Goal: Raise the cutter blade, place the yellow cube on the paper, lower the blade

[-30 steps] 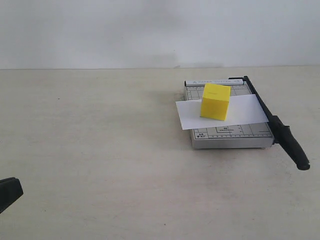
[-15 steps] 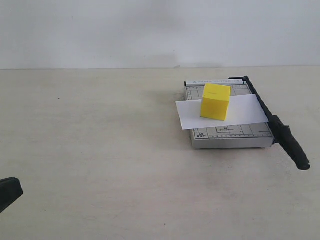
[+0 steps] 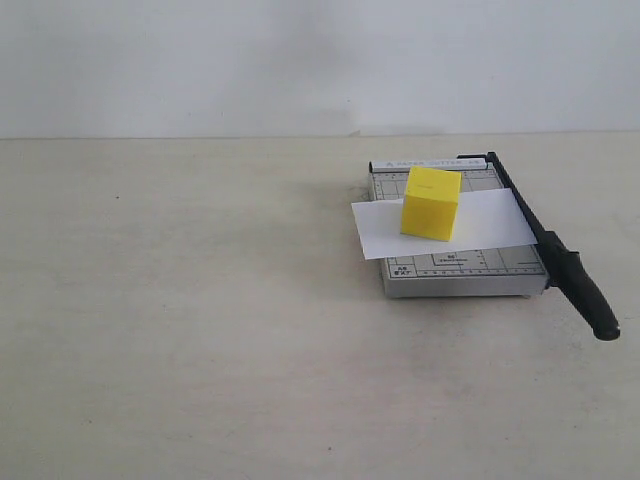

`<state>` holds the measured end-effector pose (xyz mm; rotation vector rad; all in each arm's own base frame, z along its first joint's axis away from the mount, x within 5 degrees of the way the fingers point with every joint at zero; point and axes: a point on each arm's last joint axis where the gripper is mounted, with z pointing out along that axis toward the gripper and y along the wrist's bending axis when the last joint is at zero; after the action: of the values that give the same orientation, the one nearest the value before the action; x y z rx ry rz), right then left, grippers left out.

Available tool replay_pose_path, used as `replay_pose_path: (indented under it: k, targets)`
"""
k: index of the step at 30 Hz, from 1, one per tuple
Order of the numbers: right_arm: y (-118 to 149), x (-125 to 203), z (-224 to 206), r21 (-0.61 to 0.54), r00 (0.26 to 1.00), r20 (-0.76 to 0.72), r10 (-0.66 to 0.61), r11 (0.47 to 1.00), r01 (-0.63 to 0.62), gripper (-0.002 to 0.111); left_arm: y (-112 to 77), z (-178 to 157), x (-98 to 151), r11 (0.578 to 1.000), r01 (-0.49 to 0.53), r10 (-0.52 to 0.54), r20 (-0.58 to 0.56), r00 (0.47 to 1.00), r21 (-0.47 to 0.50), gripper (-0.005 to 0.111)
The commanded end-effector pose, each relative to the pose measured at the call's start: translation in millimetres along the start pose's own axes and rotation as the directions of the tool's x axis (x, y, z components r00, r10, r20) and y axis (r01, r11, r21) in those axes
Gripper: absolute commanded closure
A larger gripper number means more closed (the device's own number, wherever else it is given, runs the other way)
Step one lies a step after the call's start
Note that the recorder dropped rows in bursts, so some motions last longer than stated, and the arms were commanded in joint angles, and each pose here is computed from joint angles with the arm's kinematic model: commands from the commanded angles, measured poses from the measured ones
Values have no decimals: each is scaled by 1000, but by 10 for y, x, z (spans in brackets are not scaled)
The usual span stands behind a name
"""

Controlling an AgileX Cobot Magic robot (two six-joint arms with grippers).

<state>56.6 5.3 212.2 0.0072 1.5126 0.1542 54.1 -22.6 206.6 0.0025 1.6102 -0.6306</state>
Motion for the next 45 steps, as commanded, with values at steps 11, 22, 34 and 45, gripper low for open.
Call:
replay_pose_path:
  k: [11,22,34,45]
  targets:
    - [-95,8,-14,165,999,5,-54,985,52,109,207,-74,-109,929,31,45,196,980,-368,102]
    - [-97,7,-14,170,999,6,-52,984,50,109,375,-145,109,826,-102,65,-87,994,-555,102]
    - [-97,7,-14,170,999,6,-52,984,50,109,379,-149,126,814,-197,132,-156,979,-546,102]
    - [-97,7,-14,170,999,6,-50,984,48,109,377,-146,115,813,-207,148,-151,977,-543,102]
